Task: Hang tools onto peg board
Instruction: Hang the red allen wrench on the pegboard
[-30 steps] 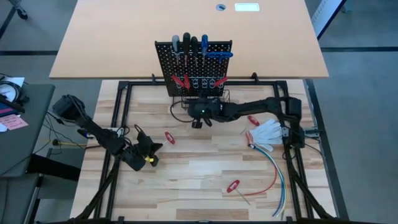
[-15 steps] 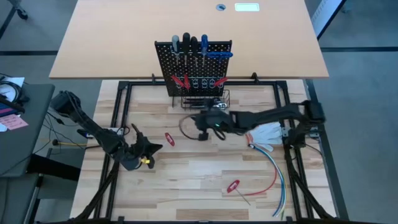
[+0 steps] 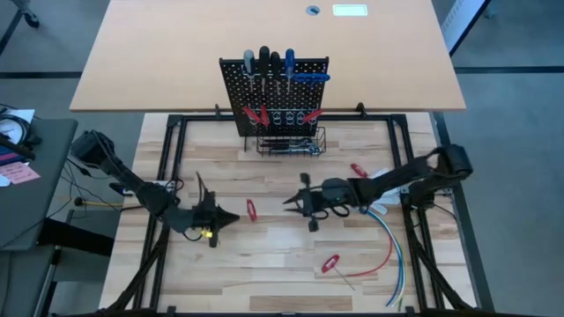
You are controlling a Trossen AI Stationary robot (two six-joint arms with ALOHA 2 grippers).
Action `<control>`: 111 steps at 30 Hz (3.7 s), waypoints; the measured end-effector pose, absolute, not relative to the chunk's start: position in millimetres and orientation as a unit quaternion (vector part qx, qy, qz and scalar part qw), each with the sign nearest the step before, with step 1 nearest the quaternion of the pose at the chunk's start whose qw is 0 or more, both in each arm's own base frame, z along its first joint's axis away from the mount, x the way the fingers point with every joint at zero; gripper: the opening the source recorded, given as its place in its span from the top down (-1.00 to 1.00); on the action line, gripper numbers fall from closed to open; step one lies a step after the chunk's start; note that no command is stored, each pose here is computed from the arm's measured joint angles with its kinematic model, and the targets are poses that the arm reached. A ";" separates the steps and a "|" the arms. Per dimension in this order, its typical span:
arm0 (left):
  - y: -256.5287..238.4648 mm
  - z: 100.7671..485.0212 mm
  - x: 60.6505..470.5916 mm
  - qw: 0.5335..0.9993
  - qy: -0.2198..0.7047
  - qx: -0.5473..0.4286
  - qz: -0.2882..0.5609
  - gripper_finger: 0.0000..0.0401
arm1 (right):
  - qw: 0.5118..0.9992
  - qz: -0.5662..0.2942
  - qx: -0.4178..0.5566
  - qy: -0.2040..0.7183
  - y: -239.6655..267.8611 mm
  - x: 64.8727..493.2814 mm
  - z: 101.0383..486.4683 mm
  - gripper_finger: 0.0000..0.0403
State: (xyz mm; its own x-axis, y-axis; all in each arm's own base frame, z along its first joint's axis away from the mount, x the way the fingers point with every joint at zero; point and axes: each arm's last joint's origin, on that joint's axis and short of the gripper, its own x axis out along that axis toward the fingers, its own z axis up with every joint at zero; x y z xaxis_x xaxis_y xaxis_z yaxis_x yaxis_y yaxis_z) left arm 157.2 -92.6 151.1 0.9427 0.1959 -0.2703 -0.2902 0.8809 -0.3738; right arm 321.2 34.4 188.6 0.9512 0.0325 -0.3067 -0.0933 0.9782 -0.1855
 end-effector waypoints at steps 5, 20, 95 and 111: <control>-93.4 165.8 166.8 0.986 0.090 -0.137 0.007 1.00 | 0.983 0.115 -0.114 0.089 44.8 348.9 180.8 0.25; -91.0 174.2 172.5 0.987 0.067 -0.124 -0.083 1.00 | 0.905 0.177 -0.381 0.068 86.8 413.8 219.0 -0.33; -99.4 179.9 206.0 0.946 0.195 0.084 0.245 1.00 | 0.960 0.106 -0.114 0.231 -9.6 420.0 211.1 -0.06; -128.6 207.4 202.6 0.969 0.093 0.101 0.206 1.00 | 0.980 0.159 -0.116 0.002 43.4 412.1 220.8 0.01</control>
State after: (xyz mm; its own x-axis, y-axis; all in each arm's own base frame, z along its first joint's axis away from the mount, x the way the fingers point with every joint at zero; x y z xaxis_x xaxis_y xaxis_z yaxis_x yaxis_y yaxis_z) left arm 202.6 -128.6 207.4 0.8977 0.4183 -0.1382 -0.3806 0.8945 0.2347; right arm 412.1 43.4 220.8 0.9494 0.3113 -0.0412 -0.3123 0.9226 -0.2264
